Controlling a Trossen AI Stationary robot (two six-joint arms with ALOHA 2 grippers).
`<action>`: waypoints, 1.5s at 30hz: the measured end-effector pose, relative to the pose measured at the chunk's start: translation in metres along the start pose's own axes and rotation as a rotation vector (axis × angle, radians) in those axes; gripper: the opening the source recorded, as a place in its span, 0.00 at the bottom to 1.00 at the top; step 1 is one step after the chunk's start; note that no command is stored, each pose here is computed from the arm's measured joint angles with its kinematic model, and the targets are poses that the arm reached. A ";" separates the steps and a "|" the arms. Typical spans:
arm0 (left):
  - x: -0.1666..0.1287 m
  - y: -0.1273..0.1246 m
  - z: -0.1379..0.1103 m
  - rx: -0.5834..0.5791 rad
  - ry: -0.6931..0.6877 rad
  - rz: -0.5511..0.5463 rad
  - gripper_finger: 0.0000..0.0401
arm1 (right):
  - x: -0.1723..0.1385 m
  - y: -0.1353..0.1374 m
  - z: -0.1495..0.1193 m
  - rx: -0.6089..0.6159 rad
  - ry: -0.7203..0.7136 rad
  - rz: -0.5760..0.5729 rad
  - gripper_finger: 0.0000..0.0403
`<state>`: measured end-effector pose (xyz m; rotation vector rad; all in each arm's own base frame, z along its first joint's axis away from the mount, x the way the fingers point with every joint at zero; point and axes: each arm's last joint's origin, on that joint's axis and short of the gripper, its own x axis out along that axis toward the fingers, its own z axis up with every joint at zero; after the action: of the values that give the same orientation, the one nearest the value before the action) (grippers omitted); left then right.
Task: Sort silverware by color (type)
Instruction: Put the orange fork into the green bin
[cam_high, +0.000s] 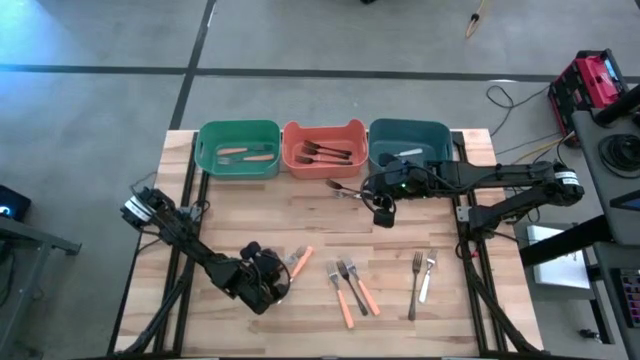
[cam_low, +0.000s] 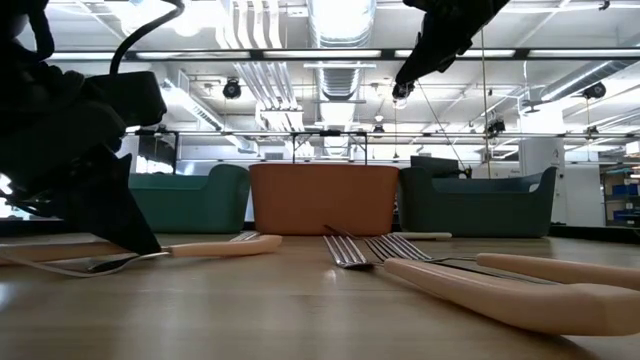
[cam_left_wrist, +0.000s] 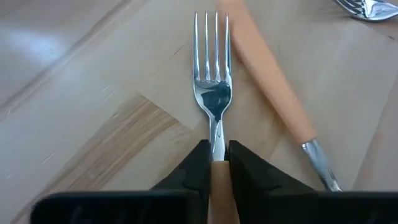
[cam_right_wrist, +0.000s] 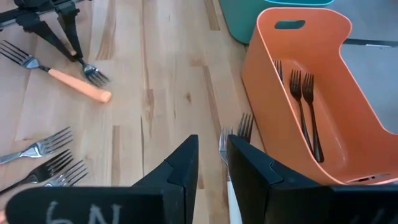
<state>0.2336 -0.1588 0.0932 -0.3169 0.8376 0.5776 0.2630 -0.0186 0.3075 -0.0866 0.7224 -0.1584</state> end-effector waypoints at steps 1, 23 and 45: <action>-0.001 0.000 0.001 -0.001 0.000 -0.001 0.05 | 0.000 0.000 0.000 0.000 0.000 0.000 0.19; -0.096 0.027 0.084 0.155 -0.342 -0.112 0.05 | 0.007 0.001 -0.002 0.001 -0.065 0.001 0.19; -0.098 0.127 0.204 0.422 -0.540 -0.040 0.06 | 0.023 0.003 -0.006 -0.101 -0.250 -0.035 0.19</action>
<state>0.2294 0.0066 0.2939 0.2050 0.4099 0.4063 0.2759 -0.0202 0.2878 -0.2117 0.4798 -0.1411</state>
